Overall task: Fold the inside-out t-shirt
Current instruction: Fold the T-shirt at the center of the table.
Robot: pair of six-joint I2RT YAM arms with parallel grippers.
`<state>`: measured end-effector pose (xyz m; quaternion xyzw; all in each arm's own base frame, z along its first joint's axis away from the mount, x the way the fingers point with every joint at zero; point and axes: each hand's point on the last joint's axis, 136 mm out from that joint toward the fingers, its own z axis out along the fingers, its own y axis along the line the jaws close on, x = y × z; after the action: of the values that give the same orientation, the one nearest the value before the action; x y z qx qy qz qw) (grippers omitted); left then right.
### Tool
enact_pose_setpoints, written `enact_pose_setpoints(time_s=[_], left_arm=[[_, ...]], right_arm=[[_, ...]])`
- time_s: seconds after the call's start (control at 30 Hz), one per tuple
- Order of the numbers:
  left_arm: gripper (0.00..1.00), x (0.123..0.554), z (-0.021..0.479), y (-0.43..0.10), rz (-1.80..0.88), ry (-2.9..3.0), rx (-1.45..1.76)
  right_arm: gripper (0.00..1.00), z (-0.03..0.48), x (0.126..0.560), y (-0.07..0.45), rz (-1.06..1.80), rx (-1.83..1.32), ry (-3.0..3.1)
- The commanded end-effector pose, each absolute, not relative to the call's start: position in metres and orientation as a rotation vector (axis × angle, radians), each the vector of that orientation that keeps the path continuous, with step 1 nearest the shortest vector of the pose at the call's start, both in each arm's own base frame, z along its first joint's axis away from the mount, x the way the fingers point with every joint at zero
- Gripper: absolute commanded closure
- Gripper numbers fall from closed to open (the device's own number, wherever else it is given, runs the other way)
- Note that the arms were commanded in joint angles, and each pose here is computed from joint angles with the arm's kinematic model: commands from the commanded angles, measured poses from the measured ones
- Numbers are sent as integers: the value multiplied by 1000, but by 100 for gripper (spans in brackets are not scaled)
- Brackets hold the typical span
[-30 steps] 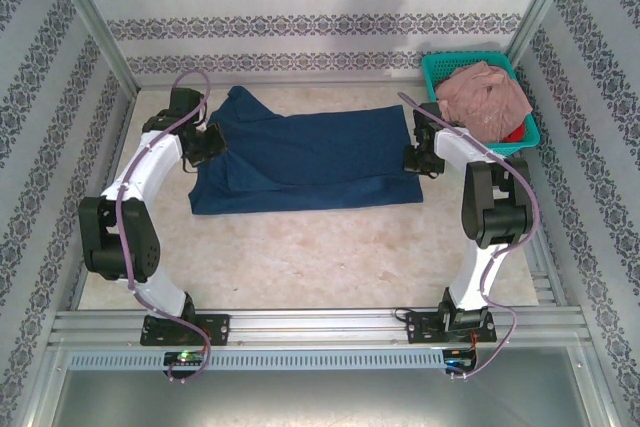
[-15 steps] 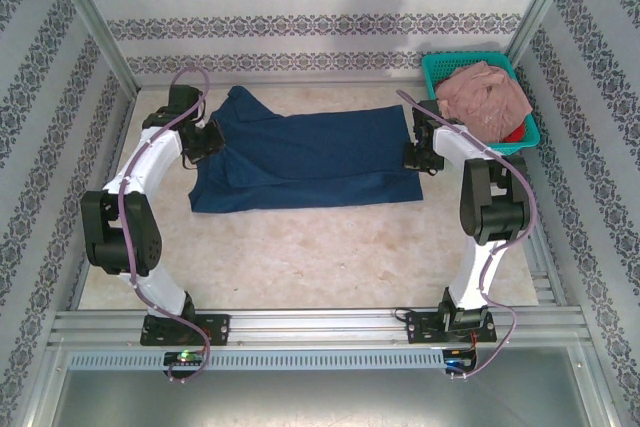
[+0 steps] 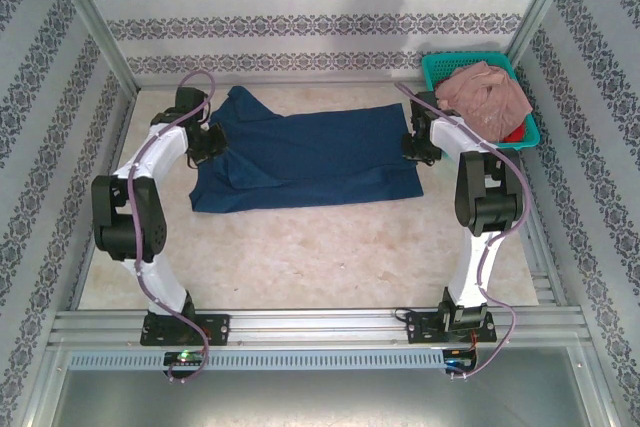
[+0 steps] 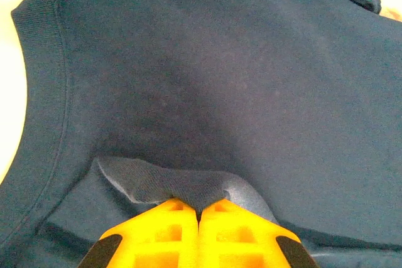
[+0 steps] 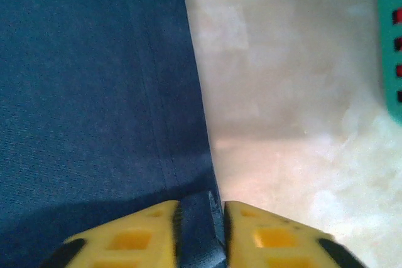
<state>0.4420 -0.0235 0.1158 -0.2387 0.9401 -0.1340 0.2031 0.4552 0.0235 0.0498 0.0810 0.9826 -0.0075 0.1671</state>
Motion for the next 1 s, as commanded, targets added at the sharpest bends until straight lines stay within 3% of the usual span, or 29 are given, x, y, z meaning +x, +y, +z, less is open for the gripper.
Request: enact_pose_setpoints(time_s=[0.0, 0.27, 0.5, 0.97], left_arm=[[100, 461, 127, -18, -386, 2561, -651], [100, 465, 128, -16, -373, 2551, -651], [100, 465, 134, -16, -375, 2540, -645], [100, 469, 146, -2, -358, 2493, -671]], right_arm=[[66, 67, 453, 24, -32, 215, 2777], [61, 84, 418, 65, 167, 115, 2751], [71, 57, 398, 89, 273, 111, 2827], [79, 36, 445, 76, 261, 187, 2818]])
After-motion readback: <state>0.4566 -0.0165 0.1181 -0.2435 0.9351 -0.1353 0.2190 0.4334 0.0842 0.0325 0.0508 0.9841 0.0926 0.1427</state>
